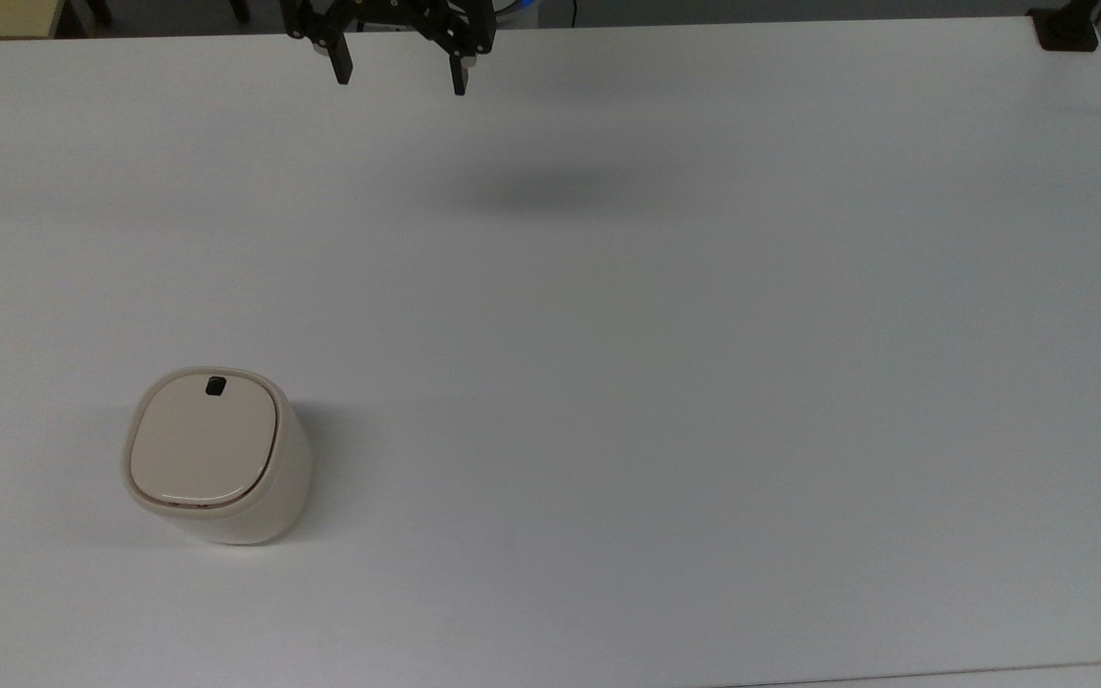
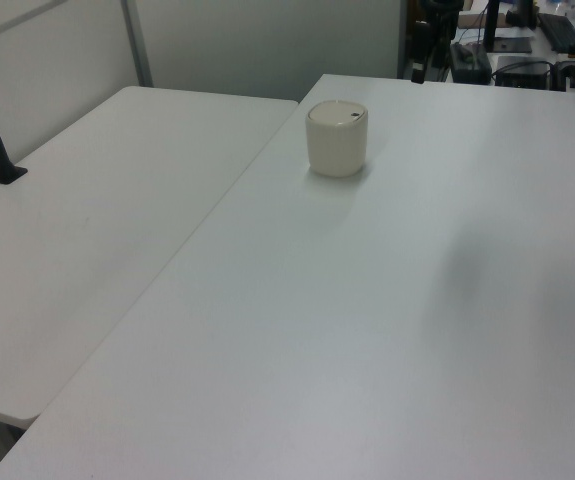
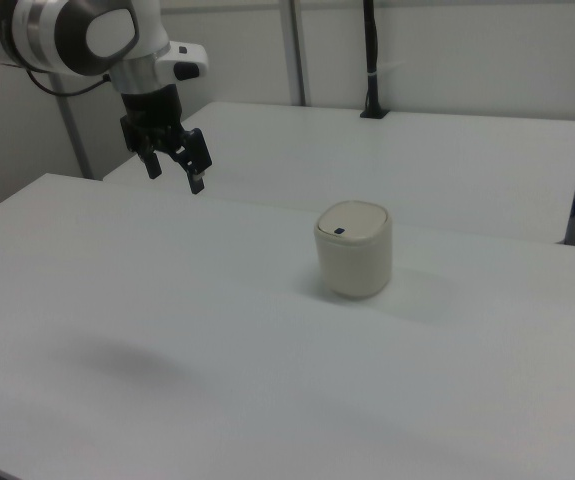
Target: Open the trash bin
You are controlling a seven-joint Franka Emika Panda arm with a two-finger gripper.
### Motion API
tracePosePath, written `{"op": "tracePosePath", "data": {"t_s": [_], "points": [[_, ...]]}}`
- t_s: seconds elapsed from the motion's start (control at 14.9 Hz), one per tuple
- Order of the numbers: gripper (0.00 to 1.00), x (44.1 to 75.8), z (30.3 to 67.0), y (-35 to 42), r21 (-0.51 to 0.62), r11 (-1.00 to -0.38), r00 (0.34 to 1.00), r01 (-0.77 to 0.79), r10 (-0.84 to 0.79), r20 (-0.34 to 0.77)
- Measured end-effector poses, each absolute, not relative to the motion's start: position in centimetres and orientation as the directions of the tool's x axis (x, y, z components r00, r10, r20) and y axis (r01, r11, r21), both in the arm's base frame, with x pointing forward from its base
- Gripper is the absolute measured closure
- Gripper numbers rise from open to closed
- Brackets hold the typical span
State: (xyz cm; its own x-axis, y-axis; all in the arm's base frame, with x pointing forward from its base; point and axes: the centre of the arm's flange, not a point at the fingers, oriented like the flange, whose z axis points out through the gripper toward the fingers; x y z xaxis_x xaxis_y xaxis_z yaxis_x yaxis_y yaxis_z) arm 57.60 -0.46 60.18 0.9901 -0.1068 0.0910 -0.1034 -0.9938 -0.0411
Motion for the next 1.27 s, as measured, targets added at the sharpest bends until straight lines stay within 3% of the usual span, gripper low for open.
{"op": "tracePosePath", "data": {"t_s": [1.27], "points": [[0.0, 57.6, 60.1, 1.2, -0.04, -0.997, 0.994, -0.06, -0.064, 0.09]]}}
